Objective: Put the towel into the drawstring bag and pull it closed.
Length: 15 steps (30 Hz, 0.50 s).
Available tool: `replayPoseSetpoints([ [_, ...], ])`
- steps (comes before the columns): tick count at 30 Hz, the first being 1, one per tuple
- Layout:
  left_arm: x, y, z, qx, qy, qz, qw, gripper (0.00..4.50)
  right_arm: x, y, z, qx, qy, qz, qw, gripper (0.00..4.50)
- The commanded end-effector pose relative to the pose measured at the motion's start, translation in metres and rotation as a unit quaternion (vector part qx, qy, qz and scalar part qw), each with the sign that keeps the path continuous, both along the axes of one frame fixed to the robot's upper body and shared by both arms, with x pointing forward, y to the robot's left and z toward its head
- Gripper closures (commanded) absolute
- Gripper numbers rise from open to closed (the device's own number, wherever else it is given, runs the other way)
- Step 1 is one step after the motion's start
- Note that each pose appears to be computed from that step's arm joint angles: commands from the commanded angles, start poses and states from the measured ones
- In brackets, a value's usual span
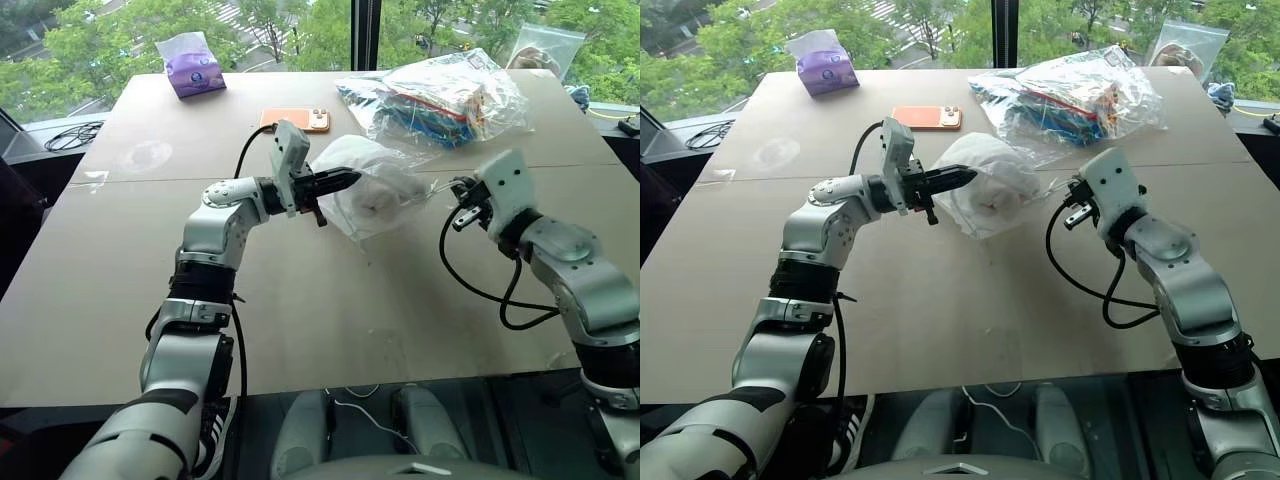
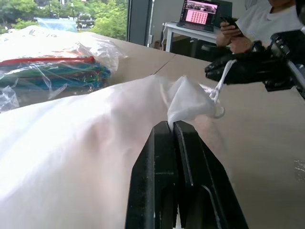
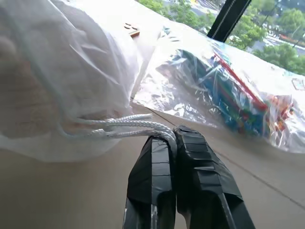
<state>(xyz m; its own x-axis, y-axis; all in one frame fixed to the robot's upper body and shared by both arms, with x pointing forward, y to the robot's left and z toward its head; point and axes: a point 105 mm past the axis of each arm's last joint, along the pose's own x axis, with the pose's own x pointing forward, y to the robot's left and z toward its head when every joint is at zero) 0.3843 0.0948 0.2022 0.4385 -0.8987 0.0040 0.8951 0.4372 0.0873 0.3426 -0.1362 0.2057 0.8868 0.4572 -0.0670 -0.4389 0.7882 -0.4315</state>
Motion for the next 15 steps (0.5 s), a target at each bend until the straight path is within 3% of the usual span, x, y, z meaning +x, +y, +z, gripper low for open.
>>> replayPoseSetpoints([
  [1, 0.006, -0.002, 0.008, 0.019, -0.040, 0.004, 0.999, 4.50, -0.017, 0.020, 0.004, -0.008, 0.027, 0.058, 0.998, 4.45],
  [3, 0.008, -0.003, 0.018, 0.003, -0.053, 0.003, 0.999, 4.50, -0.023, 0.025, 0.004, 0.000, 0.046, 0.074, 0.996, 4.45],
  [4, 0.008, -0.004, 0.024, -0.008, -0.057, 0.000, 0.998, 3.91, -0.024, 0.026, 0.006, 0.011, 0.055, 0.077, 0.996, 4.50],
  [6, 0.002, -0.001, 0.036, -0.043, -0.063, -0.011, 0.997, 3.30, -0.026, 0.028, 0.006, 0.024, 0.069, 0.078, 0.994, 4.50],
  [9, -0.014, 0.009, 0.049, -0.104, -0.046, -0.039, 0.993, 1.78, -0.028, 0.027, 0.005, 0.035, 0.085, 0.071, 0.993, 4.50],
  [12, -0.033, 0.025, 0.050, -0.133, 0.000, -0.058, 0.989, 1.78, -0.029, 0.028, 0.004, 0.044, 0.097, 0.066, 0.992, 4.50],
  [15, -0.053, 0.043, 0.024, -0.094, 0.053, -0.038, 0.993, 1.78, -0.029, 0.030, 0.006, 0.057, 0.103, 0.062, 0.991, 4.50],
])
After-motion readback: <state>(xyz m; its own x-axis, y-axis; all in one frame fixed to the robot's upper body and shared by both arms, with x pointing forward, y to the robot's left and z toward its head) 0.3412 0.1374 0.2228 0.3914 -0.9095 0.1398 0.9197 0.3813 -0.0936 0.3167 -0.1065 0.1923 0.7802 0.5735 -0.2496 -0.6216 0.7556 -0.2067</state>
